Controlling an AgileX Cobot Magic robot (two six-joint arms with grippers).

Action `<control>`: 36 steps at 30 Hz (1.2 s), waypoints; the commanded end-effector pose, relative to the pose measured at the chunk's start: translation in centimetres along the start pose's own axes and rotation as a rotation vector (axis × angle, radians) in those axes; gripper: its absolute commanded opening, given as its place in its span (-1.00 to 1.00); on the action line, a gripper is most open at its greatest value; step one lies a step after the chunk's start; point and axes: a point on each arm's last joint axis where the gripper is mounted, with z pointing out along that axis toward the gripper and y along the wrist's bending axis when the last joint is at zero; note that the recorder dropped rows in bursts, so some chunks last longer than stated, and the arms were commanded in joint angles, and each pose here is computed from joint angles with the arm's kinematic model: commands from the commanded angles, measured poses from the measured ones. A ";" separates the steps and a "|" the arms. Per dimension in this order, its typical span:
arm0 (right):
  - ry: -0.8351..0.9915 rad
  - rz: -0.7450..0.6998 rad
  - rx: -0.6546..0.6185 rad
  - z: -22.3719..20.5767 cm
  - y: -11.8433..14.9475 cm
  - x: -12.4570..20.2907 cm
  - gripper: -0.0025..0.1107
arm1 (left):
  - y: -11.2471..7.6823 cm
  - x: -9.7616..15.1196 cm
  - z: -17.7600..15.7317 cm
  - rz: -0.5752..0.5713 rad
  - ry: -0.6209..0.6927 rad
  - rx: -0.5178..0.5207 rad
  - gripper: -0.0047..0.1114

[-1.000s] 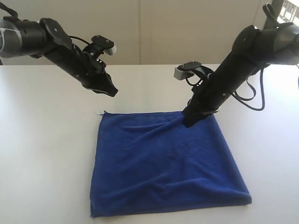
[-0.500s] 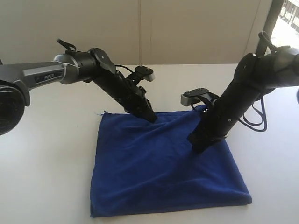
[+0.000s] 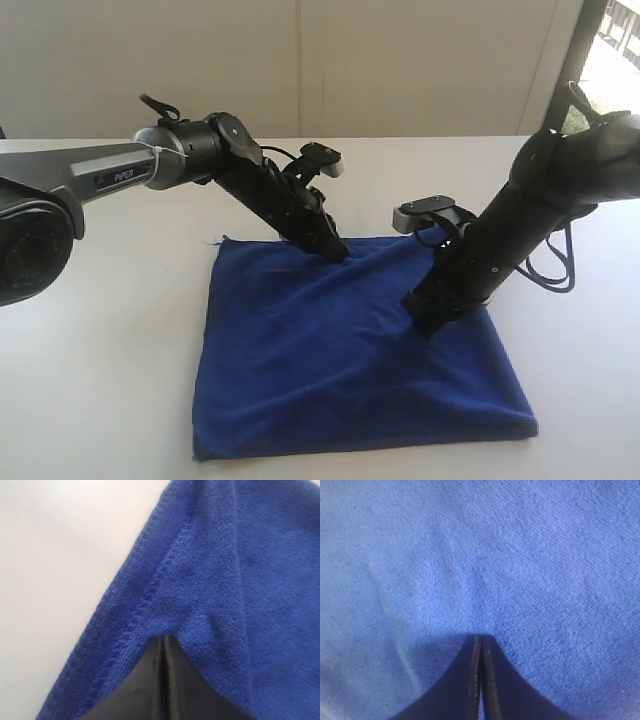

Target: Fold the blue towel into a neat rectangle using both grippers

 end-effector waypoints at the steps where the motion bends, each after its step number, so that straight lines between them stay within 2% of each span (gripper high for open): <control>1: 0.078 0.014 -0.023 1.1 0.2 1.3 -0.96 | 0.4 0.4 0.1 0.033 0.027 -0.031 -0.92; 8: 0.128 0.024 -0.046 1.0 0.4 1.8 -0.96 | 0.5 0.6 0.1 0.053 0.050 -0.040 -0.92; 14: 0.228 0.057 0.073 0.9 -0.6 2.7 -0.96 | 0.5 0.6 0.1 0.059 0.057 -0.043 -0.92; 20: 0.174 0.057 0.048 0.8 -0.3 2.2 -0.96 | 0.4 0.4 0.0 0.045 0.038 -0.032 -0.92; 29: 0.009 0.014 0.119 -3.1 0.7 0.7 -0.96 | -1.6 -2.8 -3.7 0.109 -0.087 0.003 -0.92; 32: -0.030 0.002 0.139 -4.2 1.1 0.5 -0.96 | -2.5 -3.4 -4.9 0.133 -0.082 0.032 -0.92; 36: -0.035 -0.025 0.131 -5.1 1.6 0.5 -0.96 | -4.5 -3.6 -7.1 0.193 -0.027 0.133 -0.92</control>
